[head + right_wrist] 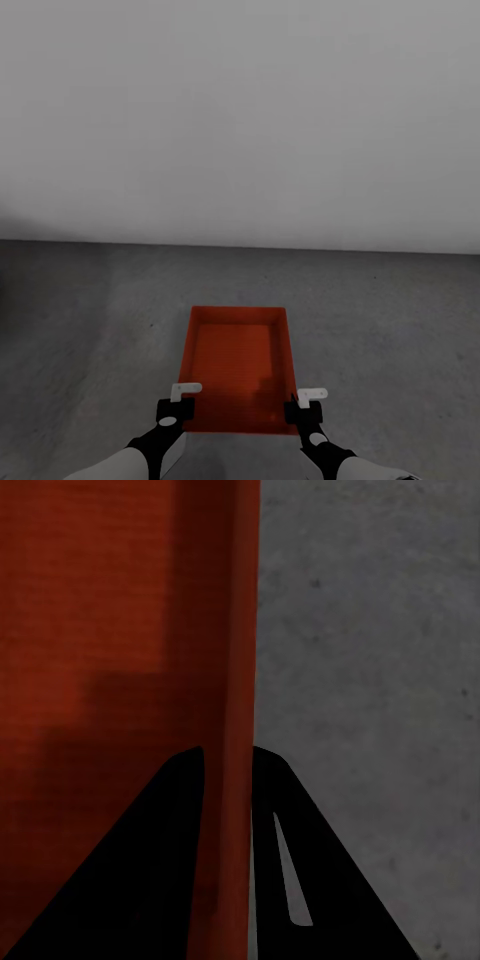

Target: Move the two storage containers from the living room to the garage. In the garage, place one container on the floor and stack the other container on top of it (either order is fine).

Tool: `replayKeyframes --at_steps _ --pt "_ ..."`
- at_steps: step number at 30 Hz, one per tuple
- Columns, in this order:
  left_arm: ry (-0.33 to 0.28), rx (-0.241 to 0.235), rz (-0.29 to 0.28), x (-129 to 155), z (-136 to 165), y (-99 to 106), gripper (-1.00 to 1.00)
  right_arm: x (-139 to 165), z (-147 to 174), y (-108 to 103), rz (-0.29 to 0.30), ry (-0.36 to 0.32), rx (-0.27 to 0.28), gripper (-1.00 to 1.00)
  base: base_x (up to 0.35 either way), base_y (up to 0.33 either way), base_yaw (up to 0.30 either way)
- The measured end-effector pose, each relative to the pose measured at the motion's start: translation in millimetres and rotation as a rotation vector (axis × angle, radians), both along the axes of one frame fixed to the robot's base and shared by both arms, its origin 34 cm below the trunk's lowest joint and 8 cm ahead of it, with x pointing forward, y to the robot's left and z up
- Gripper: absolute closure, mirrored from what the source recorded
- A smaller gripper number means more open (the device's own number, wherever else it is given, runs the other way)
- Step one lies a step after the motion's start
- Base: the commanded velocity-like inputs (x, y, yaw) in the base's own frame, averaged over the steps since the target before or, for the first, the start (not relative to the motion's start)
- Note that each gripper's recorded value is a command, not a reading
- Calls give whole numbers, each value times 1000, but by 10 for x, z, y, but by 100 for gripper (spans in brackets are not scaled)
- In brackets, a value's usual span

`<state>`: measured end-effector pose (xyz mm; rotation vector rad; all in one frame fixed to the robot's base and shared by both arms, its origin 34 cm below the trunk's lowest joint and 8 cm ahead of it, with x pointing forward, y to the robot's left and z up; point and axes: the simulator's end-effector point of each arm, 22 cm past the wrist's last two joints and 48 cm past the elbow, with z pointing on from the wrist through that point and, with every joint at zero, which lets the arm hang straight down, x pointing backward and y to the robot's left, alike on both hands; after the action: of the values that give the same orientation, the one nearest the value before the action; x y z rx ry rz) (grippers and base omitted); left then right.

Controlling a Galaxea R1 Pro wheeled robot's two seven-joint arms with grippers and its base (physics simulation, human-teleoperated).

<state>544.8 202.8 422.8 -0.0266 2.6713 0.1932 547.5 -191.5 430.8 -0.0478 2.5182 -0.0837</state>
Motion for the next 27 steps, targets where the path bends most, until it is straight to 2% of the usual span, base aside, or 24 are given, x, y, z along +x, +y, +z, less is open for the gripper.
replayKeyframes --at_steps 27 --pt "-1 0 0 -43 -494 0 100 -43 -494 0 0 -1 0 100 0 0 0"
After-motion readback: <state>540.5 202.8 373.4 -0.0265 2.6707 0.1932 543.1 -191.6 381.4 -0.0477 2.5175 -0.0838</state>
